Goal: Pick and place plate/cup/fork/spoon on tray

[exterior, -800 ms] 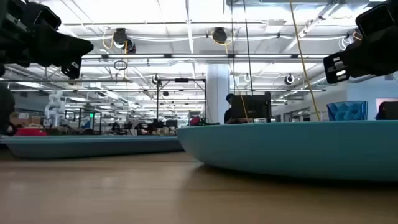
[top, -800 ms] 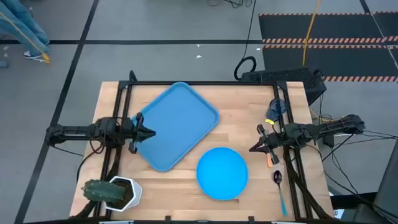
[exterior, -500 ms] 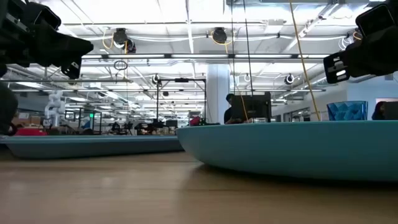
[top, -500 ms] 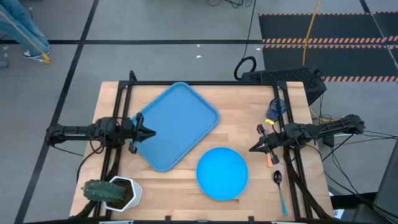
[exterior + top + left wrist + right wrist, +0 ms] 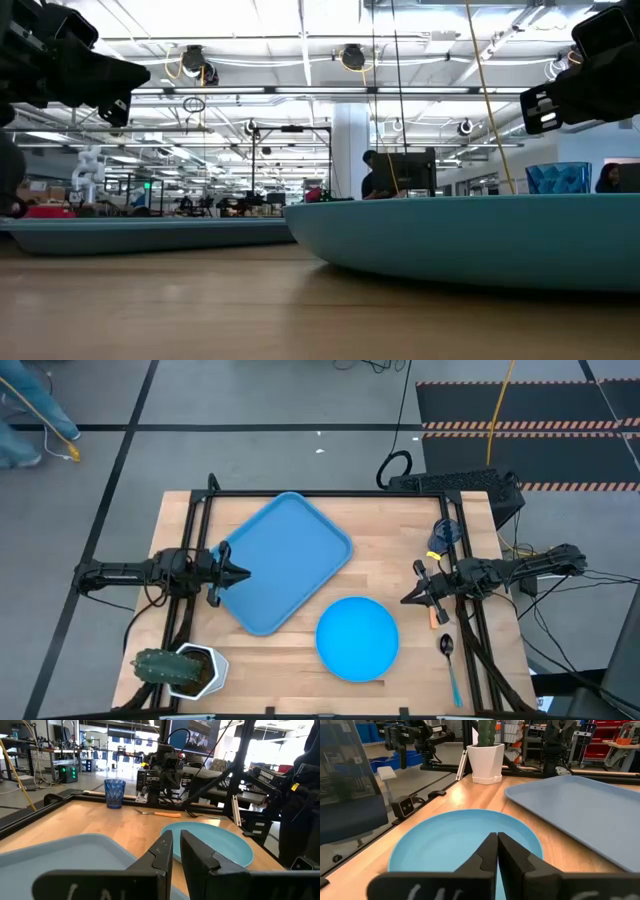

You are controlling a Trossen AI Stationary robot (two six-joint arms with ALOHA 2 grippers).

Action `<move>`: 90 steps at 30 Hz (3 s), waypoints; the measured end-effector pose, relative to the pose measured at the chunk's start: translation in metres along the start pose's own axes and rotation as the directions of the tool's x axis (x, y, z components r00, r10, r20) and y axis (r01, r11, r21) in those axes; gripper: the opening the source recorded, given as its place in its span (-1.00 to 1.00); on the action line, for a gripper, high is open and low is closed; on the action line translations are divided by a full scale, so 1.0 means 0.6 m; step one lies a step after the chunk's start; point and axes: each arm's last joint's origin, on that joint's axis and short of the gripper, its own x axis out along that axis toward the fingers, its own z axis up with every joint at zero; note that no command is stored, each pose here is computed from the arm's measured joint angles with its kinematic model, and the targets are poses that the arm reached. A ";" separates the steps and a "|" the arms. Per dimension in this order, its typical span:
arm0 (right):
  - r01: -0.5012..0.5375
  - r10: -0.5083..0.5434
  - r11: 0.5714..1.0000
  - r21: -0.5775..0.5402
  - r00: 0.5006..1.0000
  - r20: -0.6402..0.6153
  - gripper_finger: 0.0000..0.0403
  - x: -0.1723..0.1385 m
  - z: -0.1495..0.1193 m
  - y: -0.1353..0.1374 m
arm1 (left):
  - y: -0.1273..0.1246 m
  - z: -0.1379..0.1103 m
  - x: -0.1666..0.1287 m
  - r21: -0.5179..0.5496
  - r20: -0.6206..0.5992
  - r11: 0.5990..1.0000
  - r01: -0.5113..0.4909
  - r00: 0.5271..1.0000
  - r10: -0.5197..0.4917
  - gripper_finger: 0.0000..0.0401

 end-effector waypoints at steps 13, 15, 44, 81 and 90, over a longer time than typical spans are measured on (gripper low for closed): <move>0.000 0.000 1.000 0.000 1.000 0.000 -0.98 0.000 0.000 0.000 | 0.000 0.000 0.000 0.000 0.000 1.000 0.000 1.000 0.000 -0.81; 0.000 0.000 1.000 0.000 1.000 0.000 -0.98 0.000 0.000 0.000 | 0.000 0.000 0.000 0.000 0.000 1.000 0.000 1.000 0.000 -0.81; 0.000 0.000 1.000 0.000 1.000 0.000 -0.98 0.000 0.000 0.000 | 0.000 0.000 0.000 0.000 0.000 1.000 0.000 1.000 0.000 -0.81; 0.345 -0.152 0.936 -0.063 0.561 0.814 -0.98 -0.067 0.133 0.001 | -0.007 0.168 -0.047 -0.382 0.682 0.920 0.082 0.697 0.221 -0.81; 0.134 -0.496 0.856 0.499 0.480 0.723 -0.98 -0.066 0.207 -0.015 | -0.023 0.353 0.083 -0.398 0.108 0.901 -0.173 0.967 0.233 -0.81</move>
